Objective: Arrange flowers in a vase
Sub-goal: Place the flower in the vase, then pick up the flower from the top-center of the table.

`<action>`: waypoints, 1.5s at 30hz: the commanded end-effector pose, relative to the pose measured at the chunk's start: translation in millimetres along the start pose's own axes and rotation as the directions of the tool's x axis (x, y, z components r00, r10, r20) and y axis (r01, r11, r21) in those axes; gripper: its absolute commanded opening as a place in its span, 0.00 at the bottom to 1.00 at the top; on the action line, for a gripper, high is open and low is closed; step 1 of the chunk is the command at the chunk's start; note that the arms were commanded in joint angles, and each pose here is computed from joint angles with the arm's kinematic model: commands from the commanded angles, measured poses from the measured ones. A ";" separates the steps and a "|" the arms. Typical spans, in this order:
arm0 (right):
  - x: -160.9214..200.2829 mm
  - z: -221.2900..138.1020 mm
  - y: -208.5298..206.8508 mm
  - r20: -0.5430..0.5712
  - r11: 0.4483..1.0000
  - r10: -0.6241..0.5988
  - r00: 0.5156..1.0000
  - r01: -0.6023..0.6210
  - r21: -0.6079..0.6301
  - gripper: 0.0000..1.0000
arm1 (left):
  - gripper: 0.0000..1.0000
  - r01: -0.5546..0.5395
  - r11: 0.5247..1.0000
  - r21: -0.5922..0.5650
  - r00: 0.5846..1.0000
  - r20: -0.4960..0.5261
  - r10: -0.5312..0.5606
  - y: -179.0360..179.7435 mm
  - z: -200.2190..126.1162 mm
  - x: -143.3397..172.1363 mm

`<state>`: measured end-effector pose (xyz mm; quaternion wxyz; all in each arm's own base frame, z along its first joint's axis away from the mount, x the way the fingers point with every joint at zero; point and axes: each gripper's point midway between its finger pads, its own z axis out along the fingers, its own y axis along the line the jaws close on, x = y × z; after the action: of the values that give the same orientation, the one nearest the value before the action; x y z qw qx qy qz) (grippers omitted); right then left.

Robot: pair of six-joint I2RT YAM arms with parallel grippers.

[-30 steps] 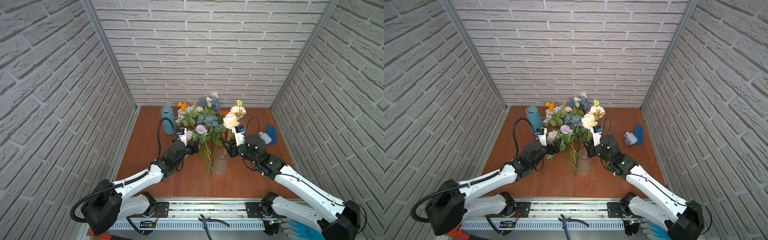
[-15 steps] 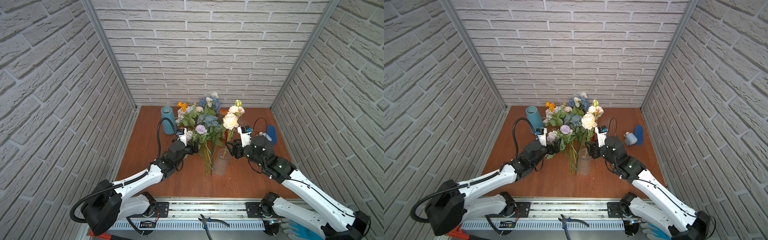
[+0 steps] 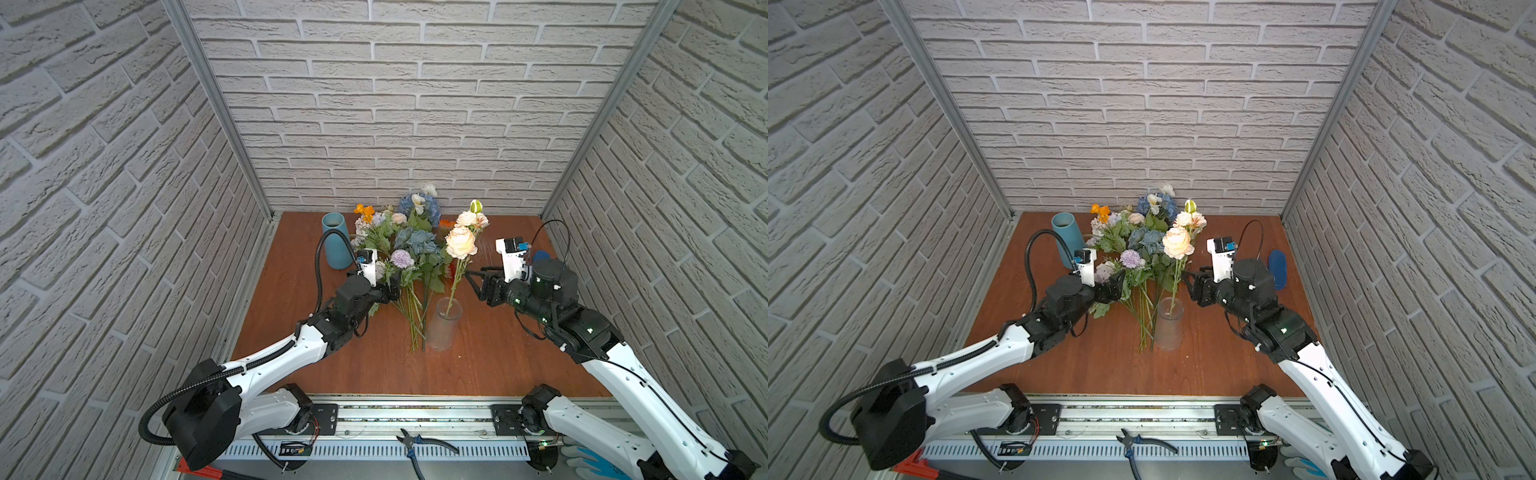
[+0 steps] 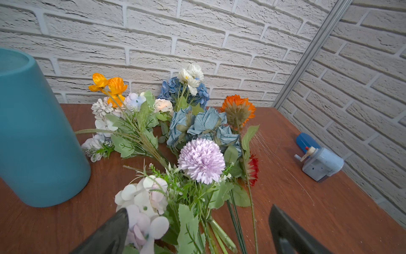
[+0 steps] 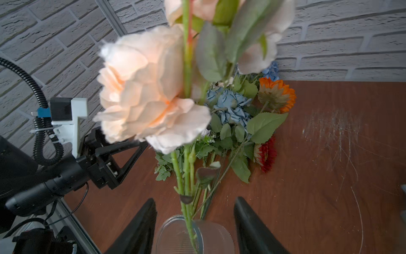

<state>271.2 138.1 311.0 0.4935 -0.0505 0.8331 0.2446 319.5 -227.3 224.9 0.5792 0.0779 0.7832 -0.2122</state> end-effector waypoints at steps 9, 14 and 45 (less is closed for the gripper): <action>19.1 24.8 -62.7 0.011 0.970 0.243 0.970 -0.243 -0.018 0.46 | 0.98 -0.010 0.999 0.041 0.999 0.034 0.009 -12.3 8.7 -18.3; 28.0 57.3 -99.6 0.015 0.918 0.393 0.919 -0.392 -0.056 0.44 | 0.98 -0.018 0.999 0.037 1.000 0.020 0.017 -14.4 18.3 -21.4; 83.8 236.2 -89.1 -0.159 0.764 0.575 0.803 -0.596 -0.246 0.35 | 0.98 0.042 0.999 0.023 0.998 -0.043 -0.041 -11.7 53.1 -19.0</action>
<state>435.6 173.1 94.8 0.3184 0.1505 0.7952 0.4936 368.5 -265.5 216.3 0.5319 0.0795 0.8121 -0.2265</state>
